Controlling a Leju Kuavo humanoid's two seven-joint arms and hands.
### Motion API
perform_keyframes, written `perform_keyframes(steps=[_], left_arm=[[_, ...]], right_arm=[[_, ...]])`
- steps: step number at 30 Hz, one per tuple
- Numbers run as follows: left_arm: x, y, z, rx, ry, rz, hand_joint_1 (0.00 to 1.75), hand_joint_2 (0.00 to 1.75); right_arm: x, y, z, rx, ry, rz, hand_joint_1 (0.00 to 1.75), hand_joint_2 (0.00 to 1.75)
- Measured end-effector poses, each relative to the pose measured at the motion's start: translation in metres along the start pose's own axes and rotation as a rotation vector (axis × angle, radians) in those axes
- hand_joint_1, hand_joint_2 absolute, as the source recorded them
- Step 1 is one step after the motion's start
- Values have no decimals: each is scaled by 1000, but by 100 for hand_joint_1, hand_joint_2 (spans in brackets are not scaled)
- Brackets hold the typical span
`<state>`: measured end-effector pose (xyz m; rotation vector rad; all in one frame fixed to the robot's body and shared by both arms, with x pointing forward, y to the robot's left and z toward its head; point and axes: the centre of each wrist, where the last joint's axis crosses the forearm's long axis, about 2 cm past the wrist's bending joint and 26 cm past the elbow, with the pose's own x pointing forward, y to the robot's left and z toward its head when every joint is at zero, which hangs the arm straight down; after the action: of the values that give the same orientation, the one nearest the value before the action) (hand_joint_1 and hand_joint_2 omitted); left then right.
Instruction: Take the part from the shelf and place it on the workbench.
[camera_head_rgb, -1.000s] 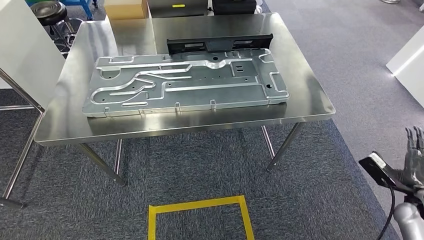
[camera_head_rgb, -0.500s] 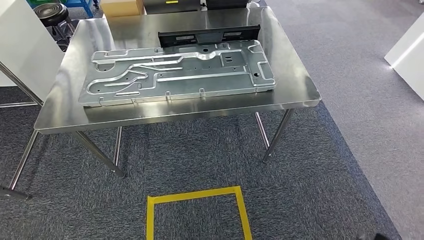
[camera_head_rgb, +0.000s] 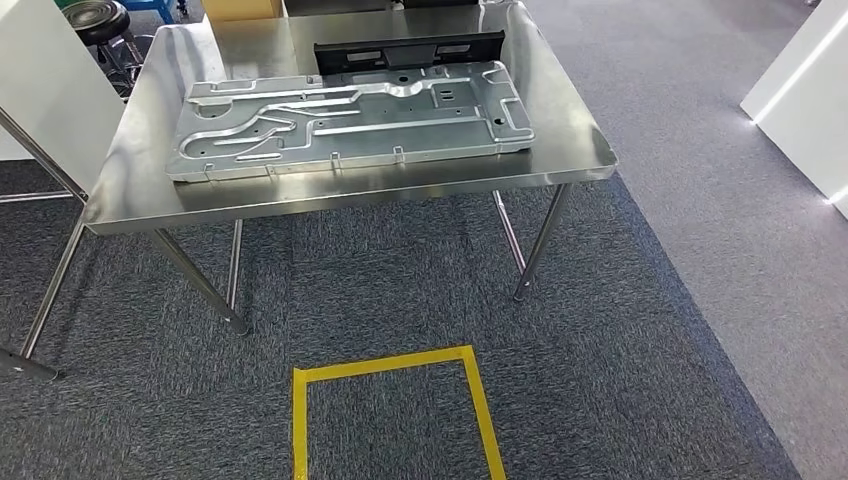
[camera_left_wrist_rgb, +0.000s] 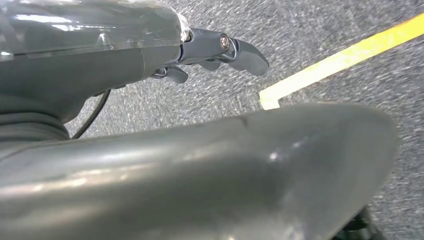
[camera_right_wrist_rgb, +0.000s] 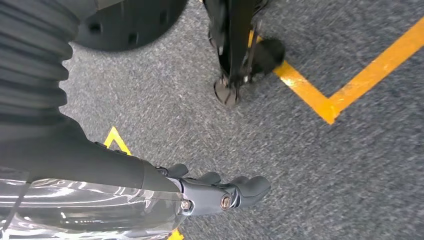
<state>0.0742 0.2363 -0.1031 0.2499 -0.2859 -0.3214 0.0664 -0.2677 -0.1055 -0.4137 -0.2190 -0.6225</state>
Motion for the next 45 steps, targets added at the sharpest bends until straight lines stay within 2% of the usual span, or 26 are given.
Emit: perform_keyframes(steps=[4,5,8,9,14,21,25,29,36,39,40,43,45], left_arm=[[0,0,0,-2,-1,-2,0,0],[-1,0,0,-5,2,-3,0,0],[-4,0,0,-15,14,-10,0,0],[-5,-1,0,-18,17,-12,0,0],[-5,0,0,-23,18,-15,0,0],[-3,1,0,-16,7,-13,0,0],[-4,1,0,-15,10,-15,0,0],[-4,1,0,-14,18,-22,0,0],[-7,-2,1,-24,8,-16,0,0],[-10,-3,1,-25,13,-17,0,131],[-11,-3,2,-26,15,-17,0,175],[-12,-4,2,-27,27,-23,0,175],[-12,-4,2,-29,39,-29,0,175]], right_arm=[[-2,5,3,-4,45,7,0,175],[-3,6,4,-10,68,6,0,131],[-5,7,5,-21,138,0,0,131],[-6,6,5,-21,161,-8,0,175],[-7,6,5,-6,216,-53,0,175],[-9,5,5,-10,226,-27,0,175],[-9,5,5,8,191,155,0,0],[-8,7,5,113,114,308,0,0],[-6,6,3,189,54,356,0,0],[-8,4,3,193,55,366,0,0],[-8,4,2,198,51,368,0,44],[-11,3,2,243,1,377,0,175],[-11,3,2,285,-50,381,0,175]])
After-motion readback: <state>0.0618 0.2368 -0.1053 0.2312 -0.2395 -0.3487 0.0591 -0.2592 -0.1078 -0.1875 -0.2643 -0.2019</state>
